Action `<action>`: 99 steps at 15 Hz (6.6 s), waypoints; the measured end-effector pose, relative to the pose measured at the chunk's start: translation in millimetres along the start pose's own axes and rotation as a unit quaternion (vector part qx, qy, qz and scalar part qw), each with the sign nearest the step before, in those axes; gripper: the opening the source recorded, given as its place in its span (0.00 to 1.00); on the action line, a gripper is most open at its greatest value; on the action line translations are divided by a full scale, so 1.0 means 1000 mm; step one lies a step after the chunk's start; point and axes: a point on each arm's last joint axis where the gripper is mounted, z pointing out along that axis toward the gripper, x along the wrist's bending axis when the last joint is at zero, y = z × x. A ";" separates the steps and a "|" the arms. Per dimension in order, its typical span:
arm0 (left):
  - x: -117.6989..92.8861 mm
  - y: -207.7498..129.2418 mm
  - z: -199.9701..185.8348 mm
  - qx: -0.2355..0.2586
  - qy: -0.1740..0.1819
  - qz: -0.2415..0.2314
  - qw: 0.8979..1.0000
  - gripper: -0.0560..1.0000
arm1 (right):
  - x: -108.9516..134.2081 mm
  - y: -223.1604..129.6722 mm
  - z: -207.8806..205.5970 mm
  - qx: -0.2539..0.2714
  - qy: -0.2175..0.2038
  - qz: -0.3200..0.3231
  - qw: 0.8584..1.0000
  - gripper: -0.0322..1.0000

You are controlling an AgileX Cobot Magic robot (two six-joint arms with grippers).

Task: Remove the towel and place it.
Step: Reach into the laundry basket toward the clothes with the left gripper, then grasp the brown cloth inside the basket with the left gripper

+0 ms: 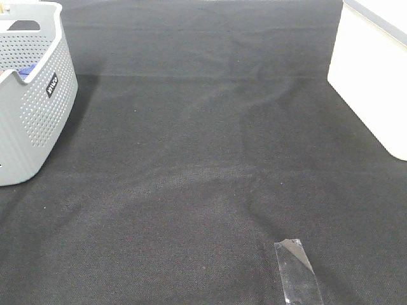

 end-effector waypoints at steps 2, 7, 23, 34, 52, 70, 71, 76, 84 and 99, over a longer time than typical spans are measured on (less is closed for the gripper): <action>0.000 0.000 0.000 0.000 0.000 0.001 1.000 0.99 | 0.000 0.000 0.000 0.000 0.000 0.000 1.000 0.96; 0.000 0.000 0.000 0.000 0.000 0.002 1.000 0.99 | 0.000 0.000 0.000 0.000 0.000 0.000 1.000 0.96; 0.000 0.000 0.000 0.000 0.000 0.005 1.000 0.99 | 0.000 0.000 0.000 0.000 0.000 0.000 1.000 0.96; -0.002 0.000 0.000 0.000 -0.009 0.010 1.000 0.99 | 0.000 0.000 0.000 0.000 0.000 0.000 1.000 0.96; -0.010 0.115 0.045 0.199 -0.057 0.160 0.965 0.98 | 0.000 0.000 0.000 0.000 0.000 0.000 1.000 0.96; 0.064 0.228 0.385 0.350 -0.044 0.324 0.878 0.98 | 0.000 0.000 0.000 0.000 0.000 0.000 1.000 0.96; 0.065 0.221 0.395 0.358 -0.051 0.329 0.872 0.98 | 0.000 0.000 0.000 0.000 0.000 0.000 1.000 0.96; 0.064 0.189 0.430 0.380 -0.112 0.357 0.846 0.98 | 0.000 0.000 0.000 0.000 0.000 0.000 1.000 0.96; 0.058 0.163 0.454 0.387 -0.166 0.339 0.841 0.94 | 0.000 0.000 0.000 0.000 0.000 0.000 1.000 0.96; 0.068 0.180 0.438 0.413 -0.030 0.237 0.879 0.06 | 0.000 0.000 0.000 0.000 0.000 0.000 1.000 0.96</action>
